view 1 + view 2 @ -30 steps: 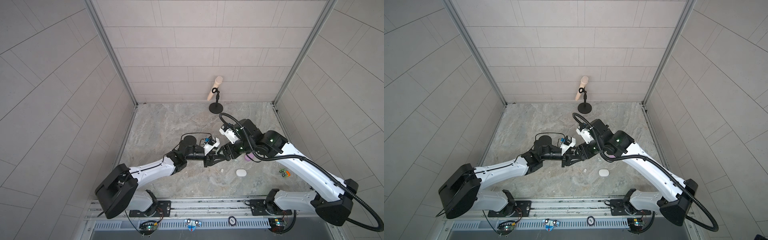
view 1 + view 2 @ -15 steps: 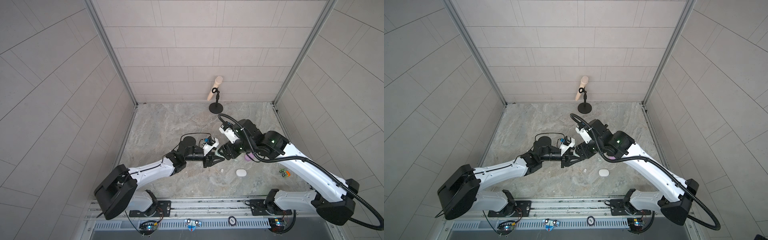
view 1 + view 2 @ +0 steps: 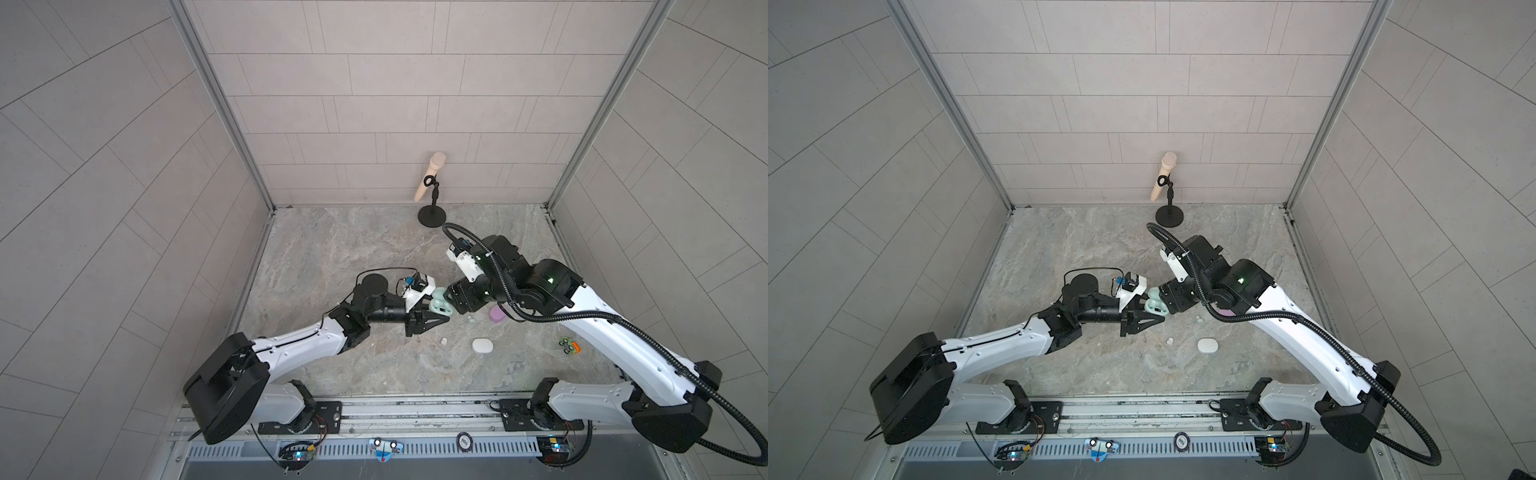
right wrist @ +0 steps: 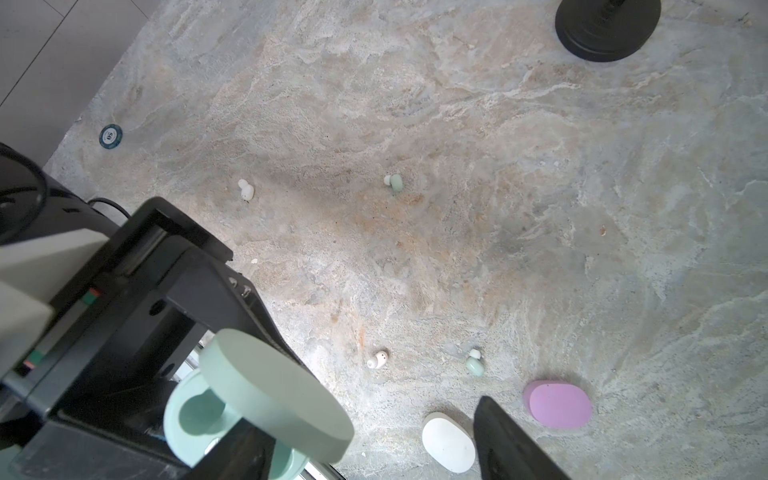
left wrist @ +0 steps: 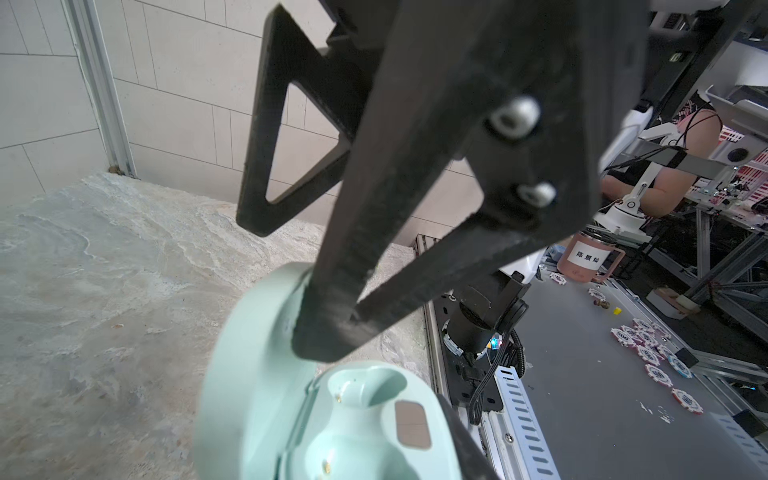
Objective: Insert the wireless bluetooth earbuds into the charging case
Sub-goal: 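Open the right gripper and draw it back, leaving the case lid open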
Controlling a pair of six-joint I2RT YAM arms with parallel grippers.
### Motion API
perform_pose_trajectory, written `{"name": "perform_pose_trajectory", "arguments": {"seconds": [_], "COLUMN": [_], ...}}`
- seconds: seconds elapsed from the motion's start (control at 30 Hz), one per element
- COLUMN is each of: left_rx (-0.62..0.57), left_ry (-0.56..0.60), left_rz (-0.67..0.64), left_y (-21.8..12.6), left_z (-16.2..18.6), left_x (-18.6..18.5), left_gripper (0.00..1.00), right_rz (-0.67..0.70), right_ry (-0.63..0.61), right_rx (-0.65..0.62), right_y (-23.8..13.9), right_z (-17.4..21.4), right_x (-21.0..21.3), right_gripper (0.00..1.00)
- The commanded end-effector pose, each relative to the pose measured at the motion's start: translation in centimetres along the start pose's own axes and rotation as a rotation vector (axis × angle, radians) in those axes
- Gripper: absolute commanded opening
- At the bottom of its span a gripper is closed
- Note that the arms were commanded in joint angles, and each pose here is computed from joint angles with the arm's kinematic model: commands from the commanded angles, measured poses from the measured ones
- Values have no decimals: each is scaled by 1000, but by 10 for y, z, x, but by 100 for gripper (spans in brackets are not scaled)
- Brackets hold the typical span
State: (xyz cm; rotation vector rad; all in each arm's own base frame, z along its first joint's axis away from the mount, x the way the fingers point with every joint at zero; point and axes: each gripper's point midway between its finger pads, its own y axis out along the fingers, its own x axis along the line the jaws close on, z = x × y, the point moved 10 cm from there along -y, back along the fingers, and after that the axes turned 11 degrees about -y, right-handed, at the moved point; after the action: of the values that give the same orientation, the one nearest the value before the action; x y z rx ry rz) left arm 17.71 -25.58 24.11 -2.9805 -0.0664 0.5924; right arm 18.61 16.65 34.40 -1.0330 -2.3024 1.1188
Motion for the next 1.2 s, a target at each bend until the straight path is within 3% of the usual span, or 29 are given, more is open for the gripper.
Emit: {"name": "perform_pose_trajectory", "arguments": {"seconds": [0.0,0.33,0.6,0.77,0.97,1.1,1.17], "left_rx": [-34,-53,-80,-91,-109,-116,-119], "left_ry": [12,-29,-37,-21,-19,-14,-11], "left_rz": [19,-58,-154,-193,-200,-209,-216], "left_y": [-2,-9,-26,-33,-35,-36,-38], "left_z": [-1,14,18,18,17,17,17], "left_x": [-4,7,16,18,19,19,20], "left_gripper": [9,9,9,8,8,8,8], "right_rz": [-6,-79,-75,6,61,67,63], "right_ry": [-6,37,259,464,577,586,607], "right_rx": [-25,-44,-17,86,227,381,398], "right_y": [-13,-29,-26,12,74,113,133], "right_z": [1,-2,18,48,75,89,96], "right_x": [0,0,-30,-56,-67,-74,-76], "right_gripper": [79,88,90,90,89,88,87]}}
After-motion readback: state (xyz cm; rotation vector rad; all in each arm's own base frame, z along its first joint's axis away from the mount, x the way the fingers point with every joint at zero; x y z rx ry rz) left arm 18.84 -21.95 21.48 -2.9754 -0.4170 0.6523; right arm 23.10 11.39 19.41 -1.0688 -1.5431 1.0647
